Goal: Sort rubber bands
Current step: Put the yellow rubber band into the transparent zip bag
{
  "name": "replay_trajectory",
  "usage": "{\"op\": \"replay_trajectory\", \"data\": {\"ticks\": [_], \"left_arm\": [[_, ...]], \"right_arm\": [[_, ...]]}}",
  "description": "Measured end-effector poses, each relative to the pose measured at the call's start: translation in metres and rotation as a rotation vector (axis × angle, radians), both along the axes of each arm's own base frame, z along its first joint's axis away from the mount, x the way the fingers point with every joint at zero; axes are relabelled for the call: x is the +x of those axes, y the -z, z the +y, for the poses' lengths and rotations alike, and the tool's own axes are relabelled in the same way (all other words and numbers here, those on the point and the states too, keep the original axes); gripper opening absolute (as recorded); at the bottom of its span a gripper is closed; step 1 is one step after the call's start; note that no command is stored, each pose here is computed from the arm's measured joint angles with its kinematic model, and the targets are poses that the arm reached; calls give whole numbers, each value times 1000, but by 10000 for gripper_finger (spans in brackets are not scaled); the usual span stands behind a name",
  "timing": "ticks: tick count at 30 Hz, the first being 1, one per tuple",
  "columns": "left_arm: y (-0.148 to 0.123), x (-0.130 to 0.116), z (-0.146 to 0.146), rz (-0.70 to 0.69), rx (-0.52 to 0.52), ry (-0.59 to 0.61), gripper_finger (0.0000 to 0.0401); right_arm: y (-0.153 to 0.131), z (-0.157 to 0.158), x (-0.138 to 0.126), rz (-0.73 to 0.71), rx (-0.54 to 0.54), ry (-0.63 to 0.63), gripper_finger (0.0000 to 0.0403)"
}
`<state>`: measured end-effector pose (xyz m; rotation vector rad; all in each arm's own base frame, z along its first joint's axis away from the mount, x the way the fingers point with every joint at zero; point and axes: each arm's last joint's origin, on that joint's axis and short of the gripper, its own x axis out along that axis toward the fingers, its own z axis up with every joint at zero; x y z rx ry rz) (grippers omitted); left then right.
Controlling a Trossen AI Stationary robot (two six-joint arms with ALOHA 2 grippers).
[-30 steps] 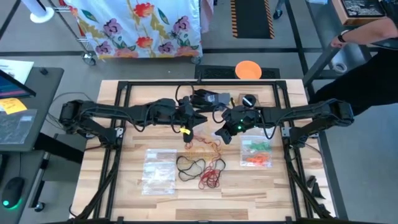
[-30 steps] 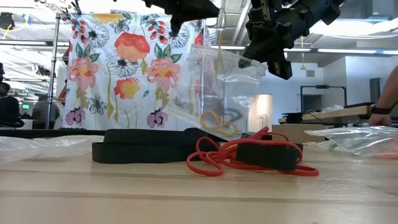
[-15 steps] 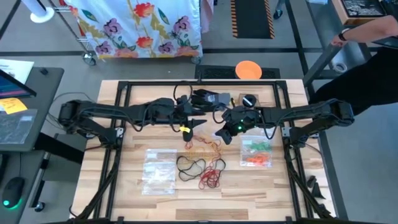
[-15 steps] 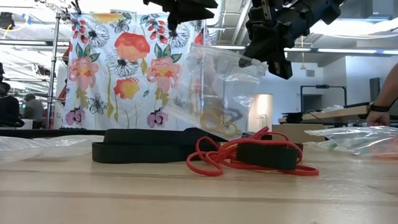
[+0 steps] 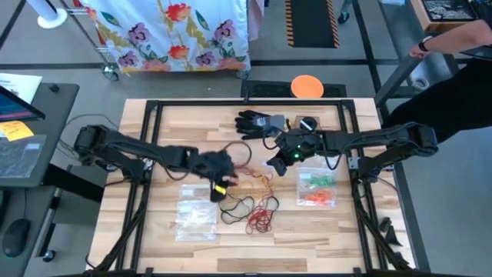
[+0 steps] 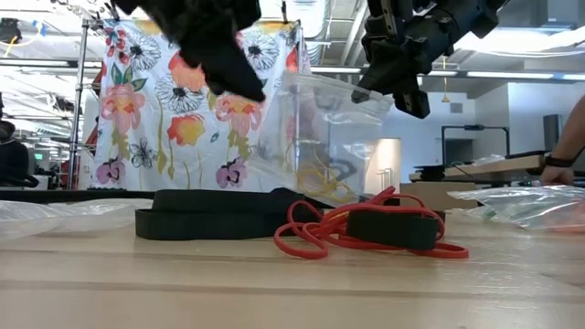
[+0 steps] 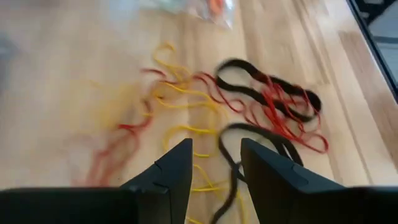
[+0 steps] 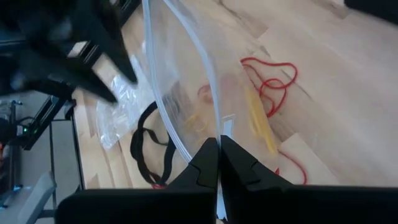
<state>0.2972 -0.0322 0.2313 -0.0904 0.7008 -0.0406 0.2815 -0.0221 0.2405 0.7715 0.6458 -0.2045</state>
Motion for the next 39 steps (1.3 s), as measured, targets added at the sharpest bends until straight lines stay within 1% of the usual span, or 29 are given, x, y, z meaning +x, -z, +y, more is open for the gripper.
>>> {"op": "replay_trajectory", "data": {"ticks": [3,6,11,16,18,23,25,28,31,32,39], "left_arm": [[27,2,-10,7,8,14,132],[48,9,-14,2,43,-9,132],[85,25,-9,58,165,-87,132],[107,39,-1,126,190,-115,132],[110,43,-1,134,186,-122,132],[112,47,-1,158,121,-107,132],[111,47,-1,179,105,-121,126],[110,47,-2,213,88,-129,90],[108,48,-2,227,86,-117,25],[108,49,-3,228,85,-113,13],[101,55,-4,220,115,-76,3]], "right_arm": [[0,-2,0,-1,0,8,5],[0,-3,0,-1,0,10,5],[0,-3,0,-2,-1,11,5],[0,-3,0,3,-1,10,5],[0,-3,0,0,-1,10,5],[0,-3,0,0,-1,10,5],[0,-3,0,0,0,9,5],[0,-3,0,0,0,9,5],[0,-3,0,1,0,9,5],[0,-3,0,1,0,9,5],[0,-3,0,0,0,9,5]]}}
